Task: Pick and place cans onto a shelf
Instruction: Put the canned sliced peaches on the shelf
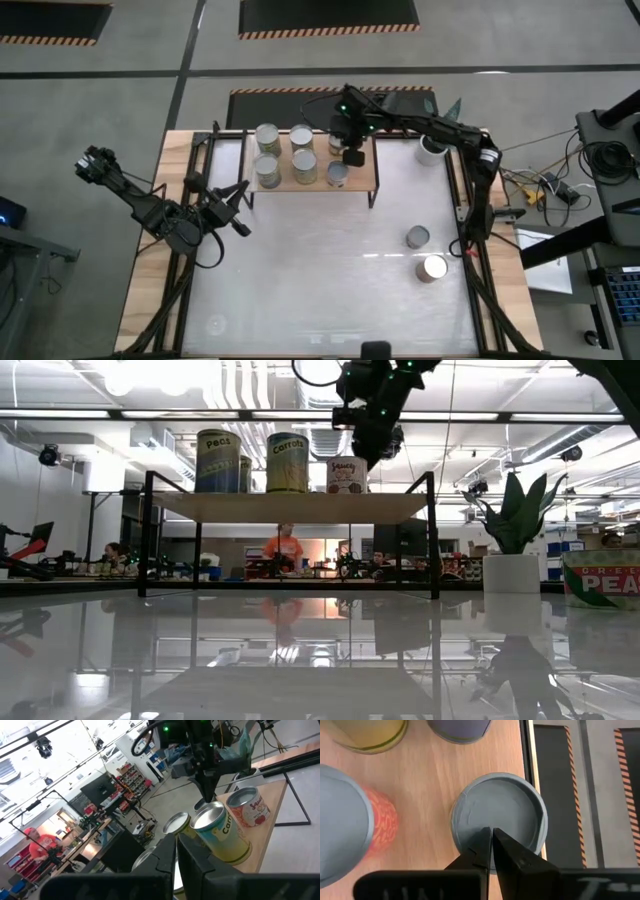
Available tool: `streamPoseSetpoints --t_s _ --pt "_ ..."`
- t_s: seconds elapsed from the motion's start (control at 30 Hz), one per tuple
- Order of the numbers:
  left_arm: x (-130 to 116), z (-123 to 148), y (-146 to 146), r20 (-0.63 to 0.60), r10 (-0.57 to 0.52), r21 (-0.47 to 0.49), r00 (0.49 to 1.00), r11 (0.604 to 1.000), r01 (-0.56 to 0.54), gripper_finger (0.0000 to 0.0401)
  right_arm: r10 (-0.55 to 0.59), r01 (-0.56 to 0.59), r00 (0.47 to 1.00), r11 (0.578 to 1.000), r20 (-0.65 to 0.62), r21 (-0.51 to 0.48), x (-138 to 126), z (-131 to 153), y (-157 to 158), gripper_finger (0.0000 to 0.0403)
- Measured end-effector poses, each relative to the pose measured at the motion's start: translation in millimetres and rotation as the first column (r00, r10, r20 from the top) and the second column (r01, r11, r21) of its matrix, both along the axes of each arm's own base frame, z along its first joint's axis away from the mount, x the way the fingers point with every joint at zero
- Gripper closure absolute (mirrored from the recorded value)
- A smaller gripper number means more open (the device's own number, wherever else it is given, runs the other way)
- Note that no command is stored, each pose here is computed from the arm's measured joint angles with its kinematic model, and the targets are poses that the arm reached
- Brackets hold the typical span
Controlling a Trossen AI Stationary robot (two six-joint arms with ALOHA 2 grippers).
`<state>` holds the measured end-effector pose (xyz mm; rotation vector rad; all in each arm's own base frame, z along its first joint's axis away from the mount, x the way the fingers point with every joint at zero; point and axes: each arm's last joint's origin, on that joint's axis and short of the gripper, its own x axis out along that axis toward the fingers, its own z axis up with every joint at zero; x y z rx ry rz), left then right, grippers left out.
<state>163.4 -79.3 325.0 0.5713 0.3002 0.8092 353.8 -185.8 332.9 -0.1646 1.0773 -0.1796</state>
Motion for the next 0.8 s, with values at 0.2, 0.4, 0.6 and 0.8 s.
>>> streamPoseSetpoints --t_s 0.2,0.4,0.6,0.8 --pt "0 0 0 0.0 0.0 0.0 1.0 1.0 0.0 0.0401 0.012 -0.012 1.0 1.0 -0.01 0.015 1 -3 5 0.0392" --pt "0 0 0 0.0 0.0 0.0 1.0 1.0 0.0 0.0401 0.04 -0.04 0.999 0.999 -0.001 0.015 6 2 15 0.0392" --pt "0 0 0 0.0 0.0 0.0 1.0 1.0 0.0 0.0401 0.058 -0.058 0.998 0.998 -0.001 0.023 10 1 24 0.0392" --pt "0 0 0 0.0 0.0 0.0 1.0 1.0 0.0 0.0401 0.05 -0.049 0.999 0.998 -0.017 0.037 9 1 28 0.0392"
